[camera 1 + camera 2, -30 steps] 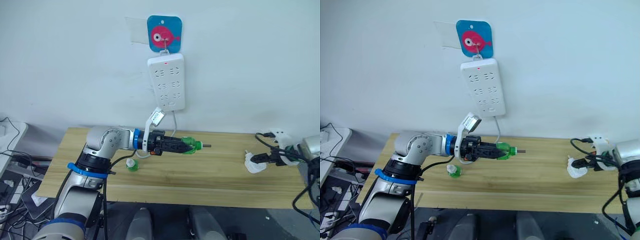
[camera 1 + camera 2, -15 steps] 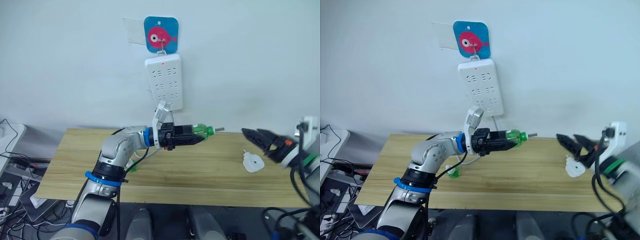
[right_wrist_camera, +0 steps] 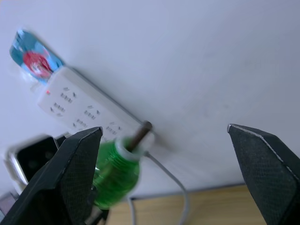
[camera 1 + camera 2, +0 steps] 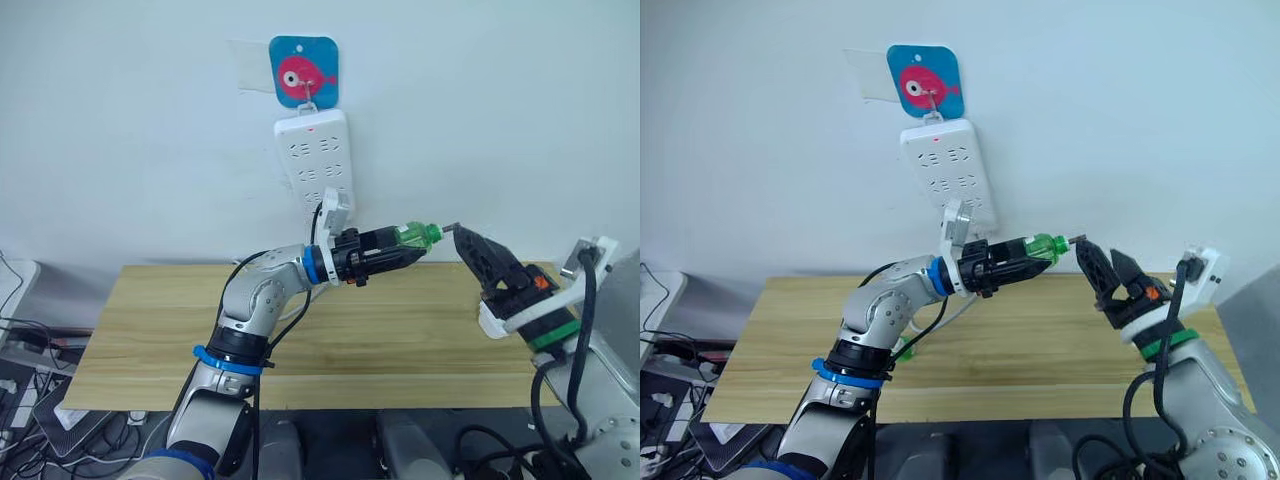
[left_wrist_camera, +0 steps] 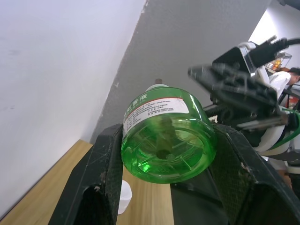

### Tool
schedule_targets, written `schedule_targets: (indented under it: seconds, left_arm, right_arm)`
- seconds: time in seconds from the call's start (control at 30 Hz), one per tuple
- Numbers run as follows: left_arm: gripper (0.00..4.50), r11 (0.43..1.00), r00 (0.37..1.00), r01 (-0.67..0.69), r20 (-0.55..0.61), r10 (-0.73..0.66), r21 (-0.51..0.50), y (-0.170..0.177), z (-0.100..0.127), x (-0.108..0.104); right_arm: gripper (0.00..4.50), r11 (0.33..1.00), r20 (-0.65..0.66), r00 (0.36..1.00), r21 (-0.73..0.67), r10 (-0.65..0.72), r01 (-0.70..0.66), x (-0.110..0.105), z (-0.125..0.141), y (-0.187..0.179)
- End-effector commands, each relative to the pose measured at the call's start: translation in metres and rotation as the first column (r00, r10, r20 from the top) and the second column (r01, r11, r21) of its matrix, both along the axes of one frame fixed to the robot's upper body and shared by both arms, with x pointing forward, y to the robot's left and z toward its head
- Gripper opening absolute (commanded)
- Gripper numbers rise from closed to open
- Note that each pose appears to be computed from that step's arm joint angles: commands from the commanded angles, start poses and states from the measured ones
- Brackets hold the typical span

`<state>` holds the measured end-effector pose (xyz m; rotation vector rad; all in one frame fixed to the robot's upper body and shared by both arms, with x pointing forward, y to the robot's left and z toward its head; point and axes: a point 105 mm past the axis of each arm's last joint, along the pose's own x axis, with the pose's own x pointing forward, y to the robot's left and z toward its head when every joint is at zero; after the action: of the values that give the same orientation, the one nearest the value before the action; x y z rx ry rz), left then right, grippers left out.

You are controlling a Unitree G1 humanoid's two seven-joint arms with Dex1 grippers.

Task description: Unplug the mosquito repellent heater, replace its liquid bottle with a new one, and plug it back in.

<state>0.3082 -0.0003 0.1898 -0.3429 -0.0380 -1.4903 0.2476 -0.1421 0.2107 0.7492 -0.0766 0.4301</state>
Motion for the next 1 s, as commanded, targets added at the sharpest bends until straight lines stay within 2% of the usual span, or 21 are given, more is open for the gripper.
schedule_targets:
  seconds: [0.03,0.27,0.4,0.57,0.67,0.83,0.93,1.0]
  left_arm:
    - [2.27,1.000,0.998,0.012,0.060,-0.011,-0.022,-0.001,0.011,-0.006]
    - [2.27,0.999,0.998,0.010,0.067,-0.008,-0.031,-0.002,0.013,-0.008]
    - [2.27,0.999,0.997,0.026,0.070,-0.024,-0.033,-0.004,0.014,-0.011]
    - [2.27,0.999,0.998,0.029,0.061,-0.027,-0.020,-0.004,0.008,-0.014]
    - [2.27,0.999,0.997,0.037,0.070,-0.036,-0.007,-0.006,0.006,-0.016]
    - [2.27,1.000,0.997,0.021,0.071,-0.020,-0.003,-0.004,0.004,-0.013]
    - [2.27,1.000,0.997,0.025,0.073,-0.025,-0.003,-0.005,0.004,-0.014]
    - [2.27,1.000,0.997,0.031,0.074,-0.031,-0.003,-0.006,0.004,-0.016]
  right_arm:
    - [4.48,0.953,-0.041,0.997,0.296,0.072,-0.057,-0.008,0.001,0.019]
    - [4.48,0.906,-0.084,0.986,0.412,0.145,-0.098,-0.005,0.012,0.026]
    - [4.48,0.933,-0.125,0.983,0.349,0.137,-0.085,0.001,0.005,0.032]
    - [4.48,0.936,-0.114,0.987,0.346,0.115,-0.069,0.005,0.009,0.033]
    - [4.48,0.954,-0.099,0.991,0.294,0.093,-0.060,0.007,0.009,0.035]
    - [4.48,0.951,-0.101,0.990,0.303,0.093,-0.059,0.007,0.009,0.036]
    - [3.90,0.956,-0.095,0.989,0.280,0.114,-0.083,0.006,0.008,0.038]
    - [3.20,0.955,-0.095,0.988,0.282,0.119,-0.088,0.005,0.008,0.039]
